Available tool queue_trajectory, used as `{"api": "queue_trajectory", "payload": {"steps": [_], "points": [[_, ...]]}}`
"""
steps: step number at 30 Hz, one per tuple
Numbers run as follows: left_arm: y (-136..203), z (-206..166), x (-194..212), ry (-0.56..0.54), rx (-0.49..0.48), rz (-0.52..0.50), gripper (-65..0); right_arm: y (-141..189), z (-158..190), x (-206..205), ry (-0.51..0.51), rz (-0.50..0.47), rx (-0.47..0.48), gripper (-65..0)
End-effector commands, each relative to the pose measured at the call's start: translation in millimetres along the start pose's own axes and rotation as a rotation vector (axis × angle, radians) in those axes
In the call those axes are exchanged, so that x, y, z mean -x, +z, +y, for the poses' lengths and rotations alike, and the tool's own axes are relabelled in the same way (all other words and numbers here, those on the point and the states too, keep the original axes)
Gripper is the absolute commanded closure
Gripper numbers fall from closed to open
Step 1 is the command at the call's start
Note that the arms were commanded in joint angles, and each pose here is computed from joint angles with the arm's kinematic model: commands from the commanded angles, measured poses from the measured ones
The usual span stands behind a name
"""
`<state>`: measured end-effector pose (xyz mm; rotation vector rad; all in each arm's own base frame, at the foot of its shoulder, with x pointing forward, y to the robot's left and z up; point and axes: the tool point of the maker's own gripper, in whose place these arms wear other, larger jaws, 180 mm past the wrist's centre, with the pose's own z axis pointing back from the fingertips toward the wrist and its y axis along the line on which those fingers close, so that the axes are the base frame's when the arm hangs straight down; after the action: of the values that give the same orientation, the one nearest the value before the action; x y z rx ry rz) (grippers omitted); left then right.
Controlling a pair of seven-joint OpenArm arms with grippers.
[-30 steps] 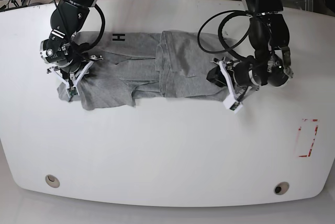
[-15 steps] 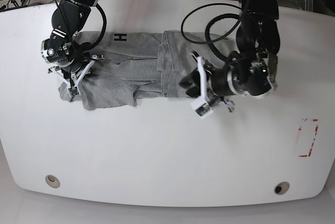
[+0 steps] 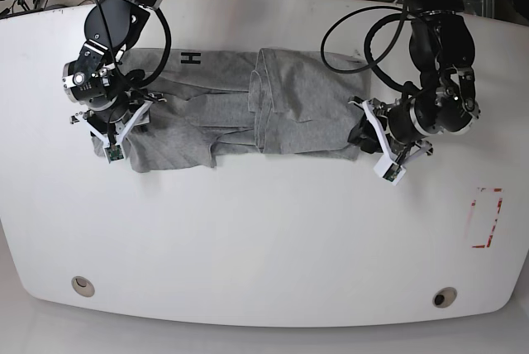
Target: Fold the T-shirt properly
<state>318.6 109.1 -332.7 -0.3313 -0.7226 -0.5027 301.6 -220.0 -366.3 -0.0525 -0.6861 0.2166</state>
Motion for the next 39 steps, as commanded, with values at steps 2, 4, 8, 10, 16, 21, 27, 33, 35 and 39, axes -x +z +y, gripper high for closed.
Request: {"api": "queue_trajectory", "payload": {"steps": [2, 4, 8, 10, 16, 21, 27, 33, 35, 39], "points": [[0, 2, -2, 0.011, 0.0, -0.025, -14.7, 8, 3, -19, -0.006, -0.07, -0.022, -39.3], [-6, 1, 6, 0.037, 0.012, -0.024, -14.7, 14, 6, -26, -0.015, -0.1, -0.038, -42.8], [-18, 4, 22, 0.093, 0.034, -0.015, -14.7, 30, 6, -32, -0.054, -0.15, -0.063, -44.2], [-24, 8, 37, 0.123, 0.042, 0.02, -14.7, 36, 5, -33, -0.093, -0.17, -0.088, -44.2], [-32, 10, 56, 0.165, 0.057, 0.069, -14.7, 51, -19, -28, -0.242, -0.221, -0.11, -44.4], [-33, 17, 68, 0.178, 0.051, 0.104, -14.7, 59, -51, -11, -0.349, -0.221, -0.099, -44.5], [-31, 33, 76, 0.192, 0.024, 0.093, -14.7, 54, -85, 9, -0.452, -0.215, -0.119, -44.2], [-34, 39, 89, 0.151, 0.011, 0.133, -14.7, 42, -106, 35, -0.556, -0.174, -0.168, -43.9], [-36, 36, 90, 0.132, 0.017, 0.142, -14.7, 35, -104, 41, -0.582, -0.159, -0.202, -43.9], [-39, 30, 88, 0.096, 0.026, 0.151, -14.7, 25, -98, 51, -0.65, -0.153, -0.259, -43.9]]}}
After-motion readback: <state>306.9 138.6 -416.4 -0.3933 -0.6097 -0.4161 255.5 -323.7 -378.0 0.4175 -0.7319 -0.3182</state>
